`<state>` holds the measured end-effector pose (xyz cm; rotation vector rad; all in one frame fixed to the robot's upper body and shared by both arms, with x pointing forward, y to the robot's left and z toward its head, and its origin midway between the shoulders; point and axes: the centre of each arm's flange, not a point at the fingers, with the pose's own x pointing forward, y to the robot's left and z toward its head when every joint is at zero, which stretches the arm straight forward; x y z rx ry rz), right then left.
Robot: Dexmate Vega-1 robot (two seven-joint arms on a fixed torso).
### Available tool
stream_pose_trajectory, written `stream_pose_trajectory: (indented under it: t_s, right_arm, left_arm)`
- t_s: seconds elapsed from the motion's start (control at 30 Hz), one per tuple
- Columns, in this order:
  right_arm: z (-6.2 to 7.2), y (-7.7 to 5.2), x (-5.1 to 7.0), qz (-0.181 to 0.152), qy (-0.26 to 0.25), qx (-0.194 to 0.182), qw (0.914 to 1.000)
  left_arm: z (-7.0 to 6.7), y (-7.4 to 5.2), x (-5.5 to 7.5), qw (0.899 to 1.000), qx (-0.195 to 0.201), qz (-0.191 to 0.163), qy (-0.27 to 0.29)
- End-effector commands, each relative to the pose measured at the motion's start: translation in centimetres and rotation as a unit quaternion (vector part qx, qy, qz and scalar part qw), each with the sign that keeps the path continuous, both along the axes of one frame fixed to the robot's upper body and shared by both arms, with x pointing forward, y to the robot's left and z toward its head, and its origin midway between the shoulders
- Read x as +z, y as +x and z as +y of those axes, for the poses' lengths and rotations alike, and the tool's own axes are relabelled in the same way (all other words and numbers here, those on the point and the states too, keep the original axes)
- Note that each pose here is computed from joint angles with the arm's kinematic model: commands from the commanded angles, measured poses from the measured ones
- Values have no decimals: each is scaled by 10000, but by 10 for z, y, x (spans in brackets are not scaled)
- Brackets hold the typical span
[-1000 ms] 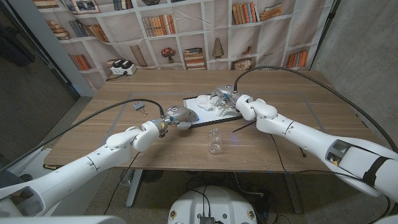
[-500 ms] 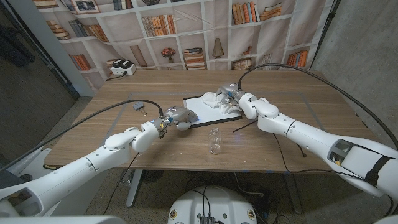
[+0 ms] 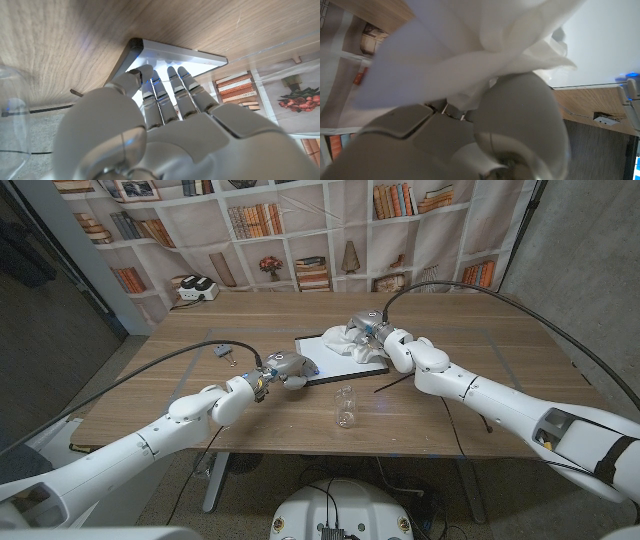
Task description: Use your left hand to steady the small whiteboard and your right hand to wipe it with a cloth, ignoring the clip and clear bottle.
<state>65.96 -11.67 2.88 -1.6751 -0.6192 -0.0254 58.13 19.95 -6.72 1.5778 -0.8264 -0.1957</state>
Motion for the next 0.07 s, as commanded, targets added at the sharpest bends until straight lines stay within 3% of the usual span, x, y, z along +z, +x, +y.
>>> stream_pose_trajectory:
  t_s: [0.03, 0.07]
  right_arm:
    - [2, 1, -3, 77, -33, -9, 10000]
    - [3, 2, -4, 94, -28, -10, 10000]
  left_arm:
    - [-1, 1, 0, 10000, -36, -3, -8]
    - [0, 1, 0, 10000, -33, 0, -10]
